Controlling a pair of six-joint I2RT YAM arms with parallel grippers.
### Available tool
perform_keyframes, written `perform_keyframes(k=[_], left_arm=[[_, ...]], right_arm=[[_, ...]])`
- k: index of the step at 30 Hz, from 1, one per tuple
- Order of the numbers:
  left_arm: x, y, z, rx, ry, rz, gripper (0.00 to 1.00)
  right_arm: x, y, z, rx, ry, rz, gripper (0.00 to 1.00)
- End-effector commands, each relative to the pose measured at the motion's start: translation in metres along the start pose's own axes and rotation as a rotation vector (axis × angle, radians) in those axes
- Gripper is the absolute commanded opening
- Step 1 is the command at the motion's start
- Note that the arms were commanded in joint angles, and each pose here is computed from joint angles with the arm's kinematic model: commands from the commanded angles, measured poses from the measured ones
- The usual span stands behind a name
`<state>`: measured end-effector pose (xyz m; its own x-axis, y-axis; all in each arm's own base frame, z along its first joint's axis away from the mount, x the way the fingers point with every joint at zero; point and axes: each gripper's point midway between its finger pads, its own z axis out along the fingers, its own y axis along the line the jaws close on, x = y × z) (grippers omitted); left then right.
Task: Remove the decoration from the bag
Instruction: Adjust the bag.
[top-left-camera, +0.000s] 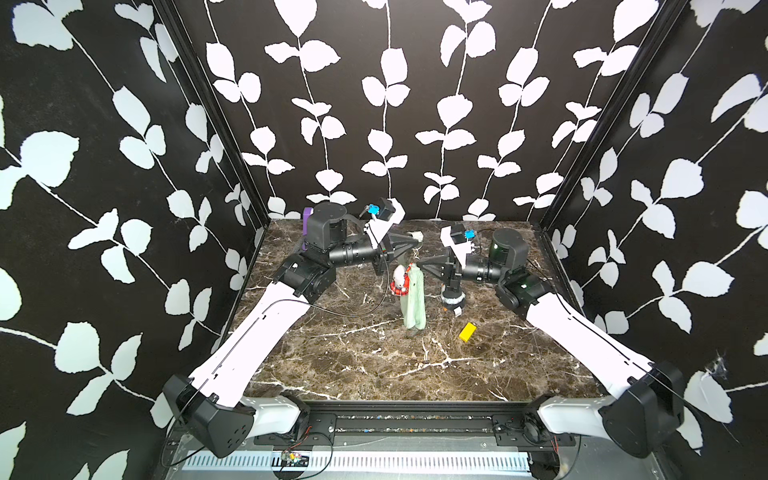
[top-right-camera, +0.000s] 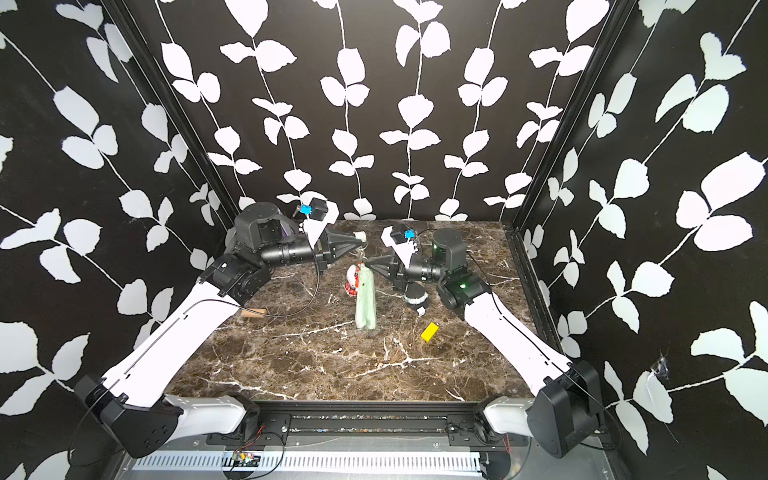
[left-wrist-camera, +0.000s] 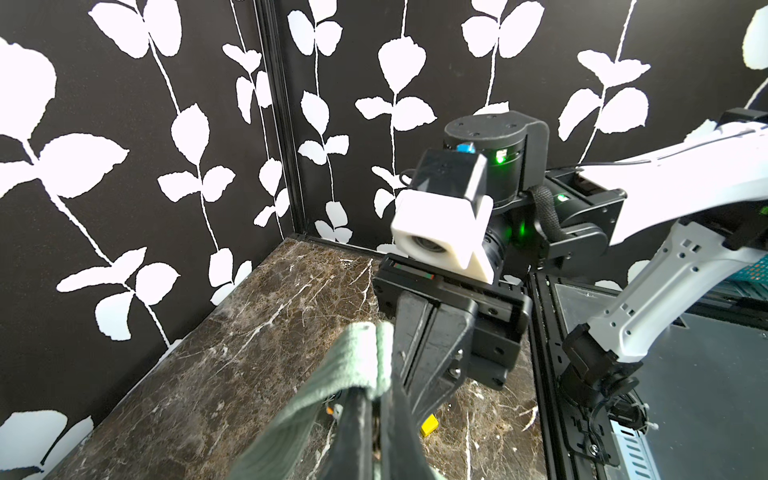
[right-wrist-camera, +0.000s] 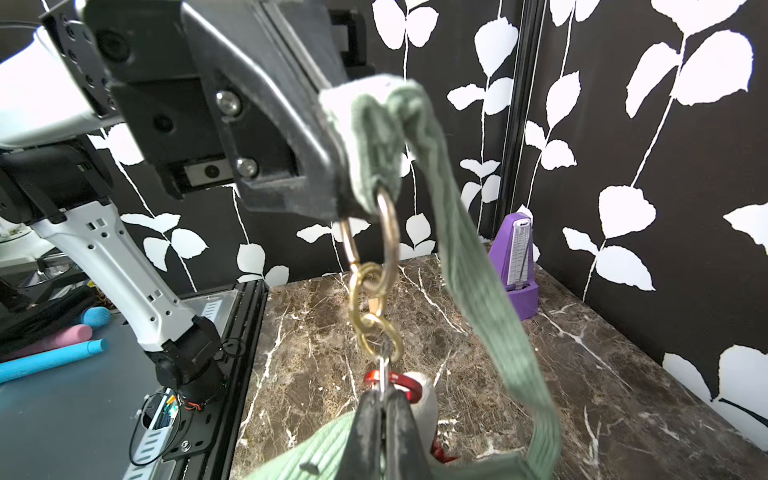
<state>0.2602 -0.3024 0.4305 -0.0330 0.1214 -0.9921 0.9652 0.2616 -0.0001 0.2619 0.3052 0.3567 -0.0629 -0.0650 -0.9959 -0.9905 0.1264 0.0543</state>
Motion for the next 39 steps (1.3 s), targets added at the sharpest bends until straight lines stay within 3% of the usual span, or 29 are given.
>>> perform_keyframes(k=[1,9,11,13,18,22,28,32,36,39], left_arm=[[-0.028,0.009,-0.004,-0.056,-0.029,-0.021,0.00],[-0.004,0.032,0.037,-0.016,0.073,-0.294,0.01],[0.008,0.035,0.044,-0.007,0.109,-0.333,0.07],[0.019,0.038,0.048,-0.011,0.146,-0.343,0.20],[0.025,0.048,0.041,-0.070,0.167,-0.316,0.49],[0.020,0.058,0.027,-0.110,0.143,-0.301,0.57],[0.006,0.056,0.003,-0.135,0.066,-0.227,0.62],[0.008,0.043,-0.010,-0.083,0.016,-0.158,0.63],[0.029,0.019,-0.013,0.026,-0.006,-0.088,0.61],[0.039,-0.008,-0.015,0.190,-0.064,-0.047,0.60]], right_arm=[[-0.012,0.010,0.001,-0.052,-0.051,-0.039,0.00],[-0.022,0.016,0.002,-0.114,-0.087,-0.022,0.00],[-0.024,0.015,0.003,-0.107,-0.093,-0.021,0.00],[-0.025,0.013,0.002,-0.090,-0.098,-0.016,0.00],[-0.026,0.007,0.002,-0.053,-0.122,-0.008,0.00],[-0.024,0.005,0.001,-0.039,-0.136,-0.006,0.00],[-0.025,0.007,0.000,-0.042,-0.155,-0.015,0.00],[-0.029,0.010,-0.001,-0.051,-0.165,-0.022,0.00],[-0.033,0.013,-0.003,-0.064,-0.165,-0.024,0.00],[-0.037,0.017,-0.004,-0.090,-0.157,-0.023,0.00]])
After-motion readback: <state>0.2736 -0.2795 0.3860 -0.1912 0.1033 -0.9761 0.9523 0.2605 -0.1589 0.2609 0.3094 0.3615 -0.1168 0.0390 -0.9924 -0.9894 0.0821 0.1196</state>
